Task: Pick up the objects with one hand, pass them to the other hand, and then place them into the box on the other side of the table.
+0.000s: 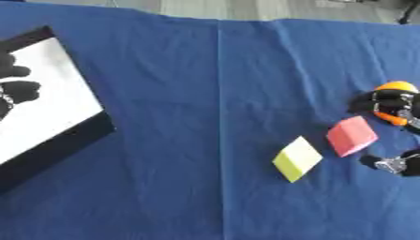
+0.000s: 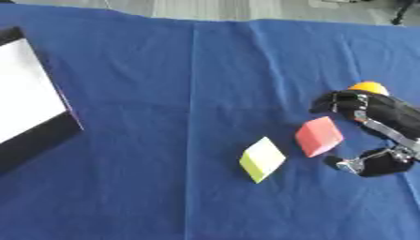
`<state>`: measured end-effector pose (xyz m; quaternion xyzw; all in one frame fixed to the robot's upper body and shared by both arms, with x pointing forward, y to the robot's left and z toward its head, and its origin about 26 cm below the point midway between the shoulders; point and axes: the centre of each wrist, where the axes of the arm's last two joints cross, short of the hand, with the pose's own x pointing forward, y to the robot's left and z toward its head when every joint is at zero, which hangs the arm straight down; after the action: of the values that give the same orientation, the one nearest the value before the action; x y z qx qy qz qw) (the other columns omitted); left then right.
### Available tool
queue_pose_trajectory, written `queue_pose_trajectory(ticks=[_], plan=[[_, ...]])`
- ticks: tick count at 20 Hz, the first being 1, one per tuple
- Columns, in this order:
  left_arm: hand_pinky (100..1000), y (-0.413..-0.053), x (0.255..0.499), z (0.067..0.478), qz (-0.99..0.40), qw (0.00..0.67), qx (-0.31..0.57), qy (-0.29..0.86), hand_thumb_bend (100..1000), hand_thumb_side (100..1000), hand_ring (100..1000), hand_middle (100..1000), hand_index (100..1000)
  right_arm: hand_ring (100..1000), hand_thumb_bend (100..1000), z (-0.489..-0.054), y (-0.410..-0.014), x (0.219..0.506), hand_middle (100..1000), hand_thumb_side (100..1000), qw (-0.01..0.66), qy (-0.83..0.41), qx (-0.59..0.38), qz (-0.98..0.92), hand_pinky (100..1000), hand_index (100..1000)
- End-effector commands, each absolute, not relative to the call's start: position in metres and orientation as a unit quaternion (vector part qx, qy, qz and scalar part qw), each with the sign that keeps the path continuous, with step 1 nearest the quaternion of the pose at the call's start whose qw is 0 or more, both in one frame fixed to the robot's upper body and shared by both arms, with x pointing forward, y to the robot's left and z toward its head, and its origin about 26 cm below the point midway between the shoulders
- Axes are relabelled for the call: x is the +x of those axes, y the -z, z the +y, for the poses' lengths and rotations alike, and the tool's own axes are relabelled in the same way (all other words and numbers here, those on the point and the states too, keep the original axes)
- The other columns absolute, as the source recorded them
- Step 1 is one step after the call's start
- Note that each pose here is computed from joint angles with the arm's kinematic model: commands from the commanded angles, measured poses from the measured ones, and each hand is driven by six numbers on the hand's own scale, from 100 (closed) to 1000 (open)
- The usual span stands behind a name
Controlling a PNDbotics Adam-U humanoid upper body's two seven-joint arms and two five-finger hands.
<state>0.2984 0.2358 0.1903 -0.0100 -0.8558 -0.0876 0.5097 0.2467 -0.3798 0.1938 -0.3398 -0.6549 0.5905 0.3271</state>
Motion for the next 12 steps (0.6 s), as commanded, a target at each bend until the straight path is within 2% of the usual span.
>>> queue_pose_trajectory(ticks=[1, 12], plan=[[739, -0.1948, 0.2950, 0.2370, -0.860, 0.501, -0.007, 0.100, 122, 860, 655, 659, 790, 848, 514, -0.3795, -0.1980, 0.2459, 833, 100, 0.316, -0.596, -0.353, -0.648, 925, 843], [739, -0.1883, 0.2933, 0.2357, -0.860, 0.500, -0.011, 0.100, 114, 856, 655, 660, 789, 847, 500, -0.3819, -0.1971, 0.2443, 833, 100, 0.317, -0.593, -0.368, -0.642, 927, 842]])
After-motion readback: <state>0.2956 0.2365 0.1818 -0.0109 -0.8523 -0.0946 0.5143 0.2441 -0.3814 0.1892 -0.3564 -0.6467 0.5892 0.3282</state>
